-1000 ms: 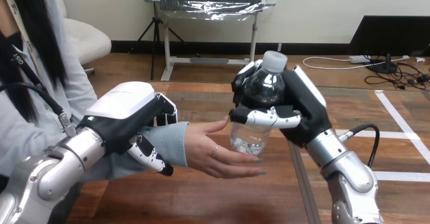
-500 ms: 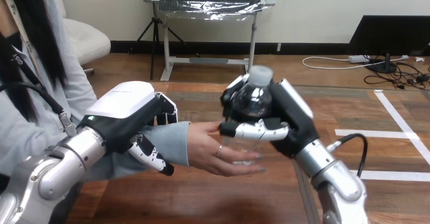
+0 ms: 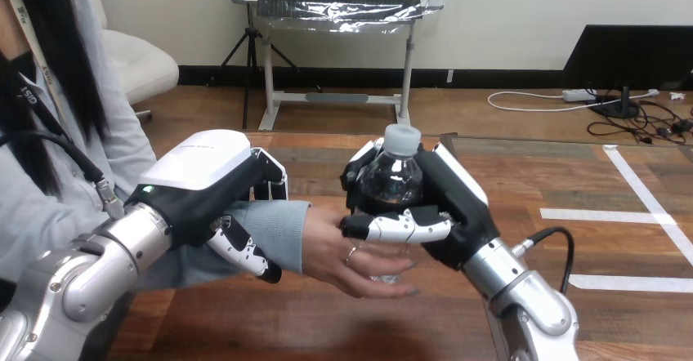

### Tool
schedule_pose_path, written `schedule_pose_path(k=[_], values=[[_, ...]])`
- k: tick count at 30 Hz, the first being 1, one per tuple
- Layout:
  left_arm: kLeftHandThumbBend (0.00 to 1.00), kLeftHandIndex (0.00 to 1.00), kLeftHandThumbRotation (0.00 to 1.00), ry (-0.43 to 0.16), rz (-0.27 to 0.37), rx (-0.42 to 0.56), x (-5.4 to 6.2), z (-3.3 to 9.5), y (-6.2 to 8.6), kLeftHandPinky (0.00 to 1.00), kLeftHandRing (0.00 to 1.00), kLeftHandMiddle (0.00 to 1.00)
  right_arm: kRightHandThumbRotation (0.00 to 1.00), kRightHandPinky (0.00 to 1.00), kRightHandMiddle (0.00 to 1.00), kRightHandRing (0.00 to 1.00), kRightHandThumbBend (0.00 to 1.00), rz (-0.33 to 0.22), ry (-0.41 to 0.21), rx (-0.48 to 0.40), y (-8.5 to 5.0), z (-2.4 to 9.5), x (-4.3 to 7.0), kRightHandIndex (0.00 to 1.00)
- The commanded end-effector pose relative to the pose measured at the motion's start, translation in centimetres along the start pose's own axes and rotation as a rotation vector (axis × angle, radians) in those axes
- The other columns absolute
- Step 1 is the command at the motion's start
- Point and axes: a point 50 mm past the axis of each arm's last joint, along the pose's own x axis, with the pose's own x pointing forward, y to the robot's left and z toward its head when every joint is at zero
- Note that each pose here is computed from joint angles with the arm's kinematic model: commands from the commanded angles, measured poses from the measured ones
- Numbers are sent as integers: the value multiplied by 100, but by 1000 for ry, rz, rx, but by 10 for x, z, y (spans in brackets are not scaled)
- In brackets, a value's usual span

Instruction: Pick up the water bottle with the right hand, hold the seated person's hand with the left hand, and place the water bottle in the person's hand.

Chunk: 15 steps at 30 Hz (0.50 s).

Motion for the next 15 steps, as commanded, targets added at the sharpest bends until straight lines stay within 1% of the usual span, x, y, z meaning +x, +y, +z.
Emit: schedule_pose_path(k=[1, 2, 5, 6, 8, 12, 15], values=[[93, 36, 0, -70, 112, 20, 6, 15, 27, 23, 29, 36, 0, 23, 36, 28, 80, 43, -81, -13, 9, 10, 19, 44], [93, 36, 0, -71, 112, 19, 6, 15, 27, 23, 29, 36, 0, 23, 35, 28, 81, 46, -79, -14, 10, 9, 18, 44], [93, 36, 0, -69, 114, 13, 6, 15, 26, 23, 28, 36, 0, 23, 35, 28, 81, 64, -67, 20, 17, 4, 16, 44], [93, 35, 0, -69, 113, 11, 6, 15, 26, 23, 28, 35, 0, 23, 35, 28, 81, 71, -68, 15, 21, 2, 15, 44], [93, 35, 0, -70, 112, 8, 6, 15, 25, 22, 28, 35, 0, 23, 36, 28, 81, 78, -70, 4, 24, 1, 14, 44], [93, 35, 0, -66, 111, 4, 5, 15, 24, 22, 28, 35, 0, 23, 36, 28, 82, 101, -78, 30, 34, -3, 13, 44], [93, 35, 0, -67, 111, 0, 6, 15, 23, 22, 28, 35, 0, 23, 37, 28, 81, 113, -79, 42, 38, -4, 13, 44]])
